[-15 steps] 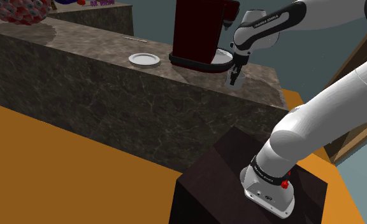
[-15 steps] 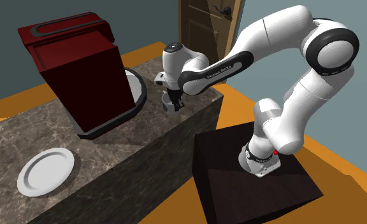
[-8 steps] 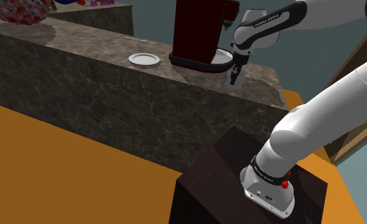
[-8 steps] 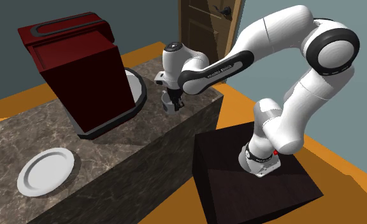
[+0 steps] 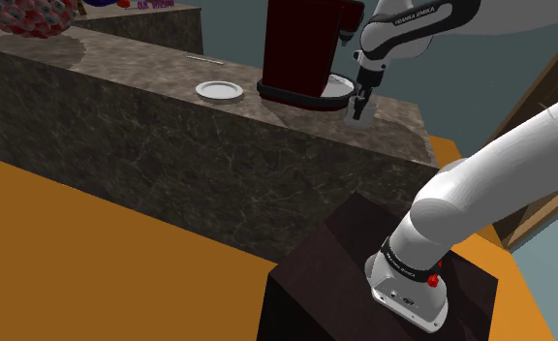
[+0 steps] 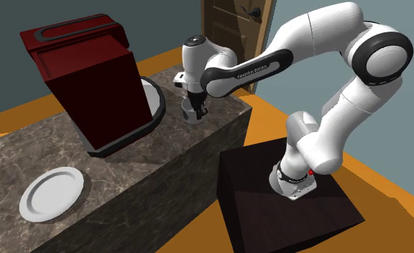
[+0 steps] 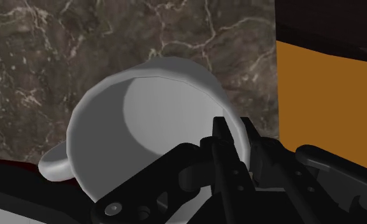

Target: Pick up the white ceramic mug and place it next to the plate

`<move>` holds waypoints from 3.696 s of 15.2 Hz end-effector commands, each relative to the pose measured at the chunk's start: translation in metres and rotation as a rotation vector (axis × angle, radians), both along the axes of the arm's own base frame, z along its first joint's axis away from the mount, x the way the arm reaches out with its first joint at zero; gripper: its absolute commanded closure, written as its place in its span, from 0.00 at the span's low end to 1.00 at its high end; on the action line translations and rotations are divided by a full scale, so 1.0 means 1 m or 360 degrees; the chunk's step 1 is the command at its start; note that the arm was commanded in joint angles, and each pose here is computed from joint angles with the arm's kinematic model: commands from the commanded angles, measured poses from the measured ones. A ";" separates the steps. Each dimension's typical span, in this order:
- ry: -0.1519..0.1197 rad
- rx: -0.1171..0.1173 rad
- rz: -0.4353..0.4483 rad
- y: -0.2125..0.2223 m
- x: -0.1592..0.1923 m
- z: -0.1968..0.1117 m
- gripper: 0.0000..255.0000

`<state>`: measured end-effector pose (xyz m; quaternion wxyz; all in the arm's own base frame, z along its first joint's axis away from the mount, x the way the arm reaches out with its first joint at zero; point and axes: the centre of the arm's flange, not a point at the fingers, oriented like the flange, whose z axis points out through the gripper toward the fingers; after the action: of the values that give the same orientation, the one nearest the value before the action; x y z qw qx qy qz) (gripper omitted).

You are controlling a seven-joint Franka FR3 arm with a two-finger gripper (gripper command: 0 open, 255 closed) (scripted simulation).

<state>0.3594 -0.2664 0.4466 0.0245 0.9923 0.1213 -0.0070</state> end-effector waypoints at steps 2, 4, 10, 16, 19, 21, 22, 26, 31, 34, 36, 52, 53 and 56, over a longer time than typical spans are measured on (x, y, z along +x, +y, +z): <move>0.0001 0.0000 0.0000 -0.001 0.000 0.016 1.00; 0.0001 0.0000 0.0000 -0.001 0.000 0.027 1.00; 0.0001 0.0000 0.0000 -0.001 0.000 0.058 1.00; 0.0001 0.0000 0.0000 -0.001 0.000 0.090 1.00; 0.0001 0.0000 0.0000 -0.001 0.000 0.106 1.00; 0.0001 0.0000 0.0000 0.004 0.012 0.109 1.00; 0.0001 0.0000 0.0000 0.008 0.025 0.109 1.00; 0.0001 0.0000 0.0000 0.025 0.075 0.109 1.00; 0.0001 0.0000 0.0000 0.046 0.137 0.110 1.00; 0.0001 0.0000 0.0000 0.059 0.175 0.110 1.00; 0.0001 0.0000 0.0000 0.067 0.200 0.110 1.00; 0.0001 0.0000 0.0000 0.112 0.334 0.085 1.00; 0.0001 0.0000 0.0000 0.112 0.334 0.079 1.00; 0.0001 0.0000 0.0000 0.112 0.334 0.063 1.00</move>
<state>0.6932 -0.1485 0.5165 0.0209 0.9919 0.1254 -0.0068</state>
